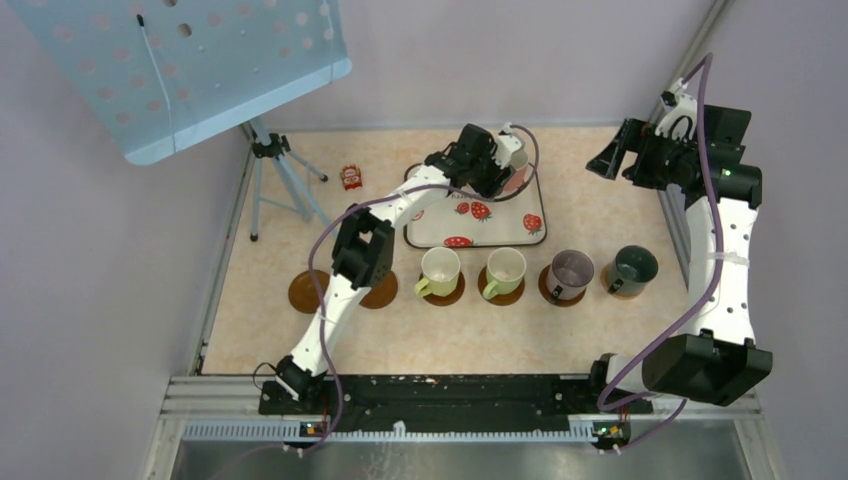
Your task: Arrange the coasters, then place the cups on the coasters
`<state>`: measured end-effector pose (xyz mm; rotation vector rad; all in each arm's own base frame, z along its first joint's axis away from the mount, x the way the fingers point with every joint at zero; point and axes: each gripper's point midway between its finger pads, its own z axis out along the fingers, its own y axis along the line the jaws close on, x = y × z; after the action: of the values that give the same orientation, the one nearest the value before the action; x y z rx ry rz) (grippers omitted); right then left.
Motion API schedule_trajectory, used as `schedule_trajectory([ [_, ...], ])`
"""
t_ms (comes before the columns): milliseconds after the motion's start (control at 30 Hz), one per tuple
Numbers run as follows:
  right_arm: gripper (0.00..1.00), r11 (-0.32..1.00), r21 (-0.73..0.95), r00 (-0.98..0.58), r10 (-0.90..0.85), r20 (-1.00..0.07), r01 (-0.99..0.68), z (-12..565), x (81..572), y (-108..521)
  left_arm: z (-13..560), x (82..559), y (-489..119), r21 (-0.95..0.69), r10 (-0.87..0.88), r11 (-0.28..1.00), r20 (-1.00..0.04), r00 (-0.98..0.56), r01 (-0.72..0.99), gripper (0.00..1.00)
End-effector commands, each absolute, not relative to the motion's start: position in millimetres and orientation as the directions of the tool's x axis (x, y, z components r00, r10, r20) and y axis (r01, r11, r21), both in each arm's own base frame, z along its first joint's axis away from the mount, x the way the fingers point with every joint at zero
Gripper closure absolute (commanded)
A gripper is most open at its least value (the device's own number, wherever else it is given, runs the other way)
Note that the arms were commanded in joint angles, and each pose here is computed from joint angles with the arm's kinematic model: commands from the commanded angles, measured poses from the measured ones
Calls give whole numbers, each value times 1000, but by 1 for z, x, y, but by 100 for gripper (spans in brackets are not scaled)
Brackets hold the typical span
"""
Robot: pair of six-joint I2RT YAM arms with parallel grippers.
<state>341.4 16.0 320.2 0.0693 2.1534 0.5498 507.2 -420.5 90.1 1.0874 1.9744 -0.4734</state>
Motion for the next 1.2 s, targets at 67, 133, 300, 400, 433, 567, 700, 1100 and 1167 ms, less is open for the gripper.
schedule_trajectory([
  [67, 8, 906, 397, -579, 245, -777, -149, 328, 344, 11, 122, 537, -430, 195, 503, 560, -852, -144, 805, 39],
  [133, 8, 905, 397, -580, 244, -777, -151, 328, 343, 12, 121, 539, -431, 214, 514, 557, -848, -131, 802, 43],
  [300, 8, 903, 402, -581, 246, -776, -154, 327, 341, 13, 124, 540, -431, 214, 511, 568, -848, -137, 795, 62],
  [400, 8, 902, 403, -583, 247, -774, -153, 325, 341, 13, 129, 535, -431, 197, 505, 565, -850, -147, 801, 71],
  [433, 8, 902, 404, -584, 247, -773, -153, 324, 340, 14, 132, 534, -431, 190, 501, 566, -852, -151, 802, 74],
  [567, 9, 899, 408, -584, 249, -773, -157, 324, 341, 15, 153, 520, -433, 139, 463, 556, -871, -166, 819, 83],
  [700, 9, 899, 408, -584, 247, -773, -160, 324, 341, 15, 166, 496, -429, 84, 452, 529, -870, -197, 844, 86],
  [1100, 9, 894, 414, -587, 245, -772, -172, 324, 337, 18, 147, 447, -344, 139, 589, 534, -769, -249, 834, 100],
  [1167, 9, 893, 414, -587, 244, -772, -174, 323, 336, 18, 142, 443, -327, 149, 600, 538, -759, -253, 830, 100],
])
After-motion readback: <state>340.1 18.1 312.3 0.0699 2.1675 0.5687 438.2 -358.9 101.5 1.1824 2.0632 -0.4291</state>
